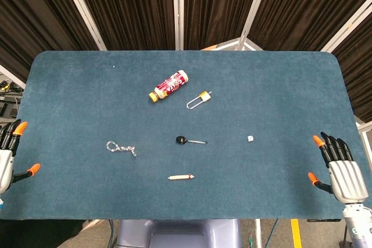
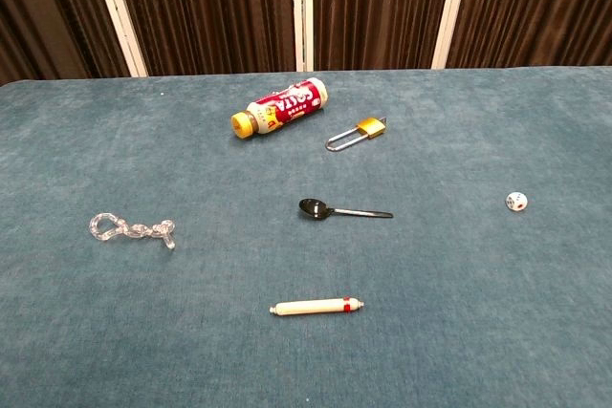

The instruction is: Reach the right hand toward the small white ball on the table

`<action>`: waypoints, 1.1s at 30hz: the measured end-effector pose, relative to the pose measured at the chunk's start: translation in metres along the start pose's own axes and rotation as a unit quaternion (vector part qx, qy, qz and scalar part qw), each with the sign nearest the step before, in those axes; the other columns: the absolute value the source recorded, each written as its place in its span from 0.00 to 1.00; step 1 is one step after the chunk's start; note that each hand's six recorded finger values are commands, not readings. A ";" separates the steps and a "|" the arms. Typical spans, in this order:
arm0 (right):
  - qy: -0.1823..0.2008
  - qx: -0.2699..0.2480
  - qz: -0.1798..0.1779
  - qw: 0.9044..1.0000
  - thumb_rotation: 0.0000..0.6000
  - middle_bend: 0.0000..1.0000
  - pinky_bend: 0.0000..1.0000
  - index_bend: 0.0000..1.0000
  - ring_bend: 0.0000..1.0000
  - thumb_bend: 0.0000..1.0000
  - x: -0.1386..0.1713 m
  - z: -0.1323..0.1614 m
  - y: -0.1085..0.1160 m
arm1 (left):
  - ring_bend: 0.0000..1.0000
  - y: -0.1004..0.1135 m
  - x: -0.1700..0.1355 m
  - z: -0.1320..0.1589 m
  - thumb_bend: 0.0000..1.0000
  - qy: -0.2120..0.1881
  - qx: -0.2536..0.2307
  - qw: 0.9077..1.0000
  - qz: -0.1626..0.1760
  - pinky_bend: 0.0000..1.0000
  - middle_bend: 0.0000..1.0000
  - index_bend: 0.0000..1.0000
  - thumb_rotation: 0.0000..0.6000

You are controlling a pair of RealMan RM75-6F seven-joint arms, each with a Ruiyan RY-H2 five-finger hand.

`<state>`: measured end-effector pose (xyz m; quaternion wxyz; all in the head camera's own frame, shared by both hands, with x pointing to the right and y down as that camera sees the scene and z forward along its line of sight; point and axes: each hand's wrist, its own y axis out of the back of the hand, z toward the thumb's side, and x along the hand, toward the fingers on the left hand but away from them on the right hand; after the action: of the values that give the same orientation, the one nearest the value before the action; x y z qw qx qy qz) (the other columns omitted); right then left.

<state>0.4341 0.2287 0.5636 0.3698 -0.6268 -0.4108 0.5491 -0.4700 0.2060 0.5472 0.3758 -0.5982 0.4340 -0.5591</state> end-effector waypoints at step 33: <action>0.031 -0.048 0.077 0.995 1.00 0.08 0.00 0.35 0.00 0.20 -0.079 0.069 -0.047 | 0.00 0.006 0.006 -0.011 0.12 0.015 -0.023 1.000 0.004 0.00 0.00 0.00 1.00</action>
<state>0.3557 0.1751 0.6280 0.3083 -0.6903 -0.3756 0.5361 -0.4814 0.1985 0.5448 0.3577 -0.5963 0.4545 -0.5567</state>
